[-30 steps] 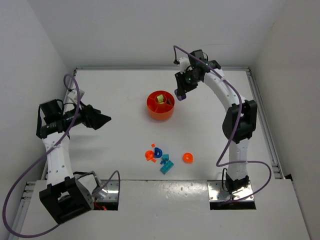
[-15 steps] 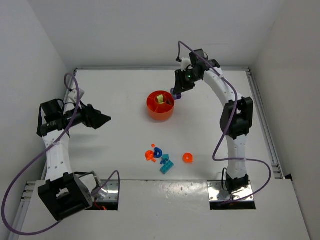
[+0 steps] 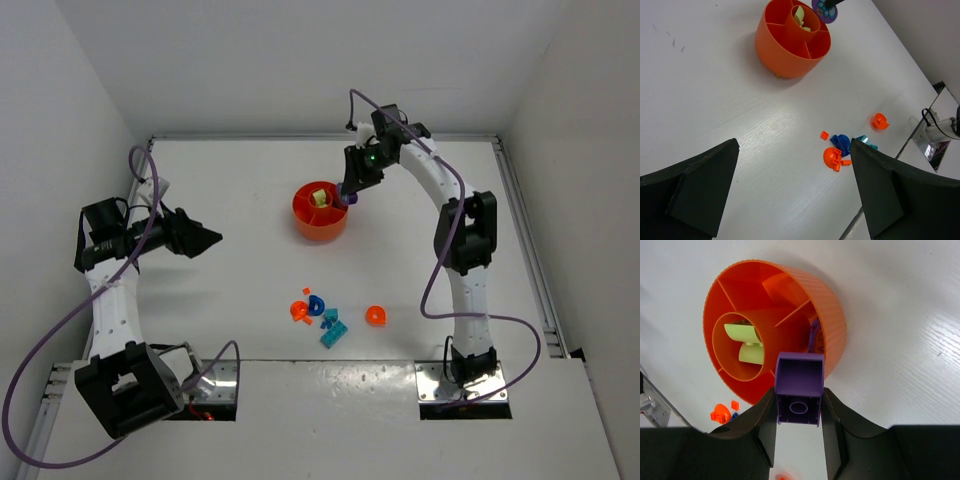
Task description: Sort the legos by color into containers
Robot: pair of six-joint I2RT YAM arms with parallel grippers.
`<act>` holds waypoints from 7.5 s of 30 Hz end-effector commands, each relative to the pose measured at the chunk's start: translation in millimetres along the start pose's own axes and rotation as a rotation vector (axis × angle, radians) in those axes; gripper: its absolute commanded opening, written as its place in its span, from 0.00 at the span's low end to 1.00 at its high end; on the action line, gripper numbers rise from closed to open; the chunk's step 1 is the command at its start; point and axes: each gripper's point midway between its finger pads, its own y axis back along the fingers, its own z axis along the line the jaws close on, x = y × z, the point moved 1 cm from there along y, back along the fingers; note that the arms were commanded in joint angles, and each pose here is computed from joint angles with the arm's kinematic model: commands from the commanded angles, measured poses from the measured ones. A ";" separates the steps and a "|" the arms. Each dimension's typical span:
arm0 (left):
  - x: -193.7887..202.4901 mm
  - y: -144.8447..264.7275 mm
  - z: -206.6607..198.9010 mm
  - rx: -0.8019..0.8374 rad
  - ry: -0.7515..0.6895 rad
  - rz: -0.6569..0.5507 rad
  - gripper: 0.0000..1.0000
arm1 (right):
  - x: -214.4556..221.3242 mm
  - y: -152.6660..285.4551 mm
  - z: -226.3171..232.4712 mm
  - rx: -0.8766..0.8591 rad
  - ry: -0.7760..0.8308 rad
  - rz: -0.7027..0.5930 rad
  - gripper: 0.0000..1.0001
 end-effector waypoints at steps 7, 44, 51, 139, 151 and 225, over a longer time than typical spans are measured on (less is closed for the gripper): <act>-1.9 0.6 2.4 0.007 -0.013 -0.011 1.00 | -19.7 -0.7 18.6 -0.066 0.021 -0.054 0.18; -4.9 2.5 -5.3 -0.030 -0.096 -0.021 1.00 | 153.4 88.9 104.5 -0.101 0.676 0.176 0.42; -28.6 5.8 -8.3 -0.078 -0.143 -0.076 1.00 | 268.5 54.0 137.3 -0.114 0.893 0.333 0.47; -21.3 -5.8 -31.5 -0.071 -0.281 0.019 0.97 | -14.8 33.1 101.8 0.274 0.929 -0.060 0.46; 96.1 -90.9 -140.9 0.212 -0.473 0.513 0.79 | 47.0 133.0 1.4 0.453 0.302 -0.247 0.46; -3.7 -204.4 -89.5 -0.551 -0.552 0.179 0.02 | 91.0 145.4 -61.9 0.333 0.022 -0.176 0.46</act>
